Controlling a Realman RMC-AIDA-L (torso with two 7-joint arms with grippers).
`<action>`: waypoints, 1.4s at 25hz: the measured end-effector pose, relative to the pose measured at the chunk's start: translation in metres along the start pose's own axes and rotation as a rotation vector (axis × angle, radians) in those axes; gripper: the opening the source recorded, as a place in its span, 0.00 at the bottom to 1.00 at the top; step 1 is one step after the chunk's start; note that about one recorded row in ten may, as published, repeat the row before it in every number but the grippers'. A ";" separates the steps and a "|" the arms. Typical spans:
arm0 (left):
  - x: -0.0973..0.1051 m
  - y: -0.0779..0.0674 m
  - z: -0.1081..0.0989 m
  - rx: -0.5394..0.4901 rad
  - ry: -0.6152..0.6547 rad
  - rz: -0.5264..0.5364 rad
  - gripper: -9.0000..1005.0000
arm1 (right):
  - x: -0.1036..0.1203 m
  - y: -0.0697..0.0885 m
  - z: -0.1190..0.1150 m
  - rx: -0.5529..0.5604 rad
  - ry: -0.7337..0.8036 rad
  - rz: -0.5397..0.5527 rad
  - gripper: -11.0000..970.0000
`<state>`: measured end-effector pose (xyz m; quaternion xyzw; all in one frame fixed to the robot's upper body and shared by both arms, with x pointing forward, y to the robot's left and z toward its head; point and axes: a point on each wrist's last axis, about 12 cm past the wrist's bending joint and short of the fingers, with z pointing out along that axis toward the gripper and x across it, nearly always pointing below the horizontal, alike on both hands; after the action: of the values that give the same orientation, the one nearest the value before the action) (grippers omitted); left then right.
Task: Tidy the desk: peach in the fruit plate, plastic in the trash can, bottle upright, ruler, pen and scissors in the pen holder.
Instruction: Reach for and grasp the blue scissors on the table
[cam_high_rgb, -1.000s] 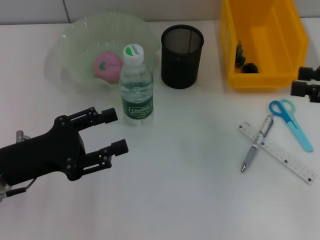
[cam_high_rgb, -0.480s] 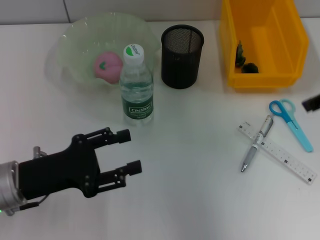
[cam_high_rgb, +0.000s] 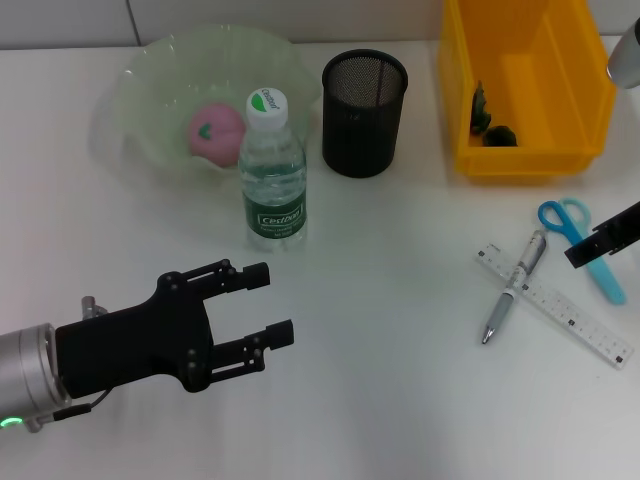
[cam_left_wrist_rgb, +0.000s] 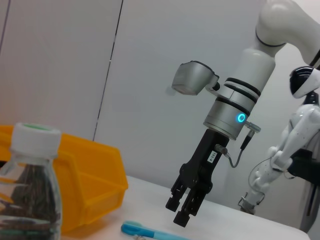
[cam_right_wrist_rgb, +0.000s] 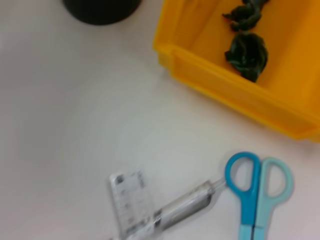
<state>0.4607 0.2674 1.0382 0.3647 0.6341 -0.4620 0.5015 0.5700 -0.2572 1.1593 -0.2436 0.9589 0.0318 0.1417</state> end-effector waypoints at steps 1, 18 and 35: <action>0.001 0.000 0.000 -0.004 0.002 -0.001 0.71 | 0.000 -0.002 0.002 0.003 -0.005 0.010 0.73; 0.003 0.002 0.004 -0.026 0.014 -0.003 0.71 | 0.010 -0.014 0.030 0.007 -0.004 0.068 0.63; 0.005 0.002 0.008 -0.035 0.018 -0.011 0.71 | 0.012 -0.016 0.036 0.006 0.006 0.077 0.37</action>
<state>0.4638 0.2603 1.0323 0.3567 0.6485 -0.4501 0.4996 0.5768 -0.2724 1.1216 -0.2061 0.9681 0.0337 0.1381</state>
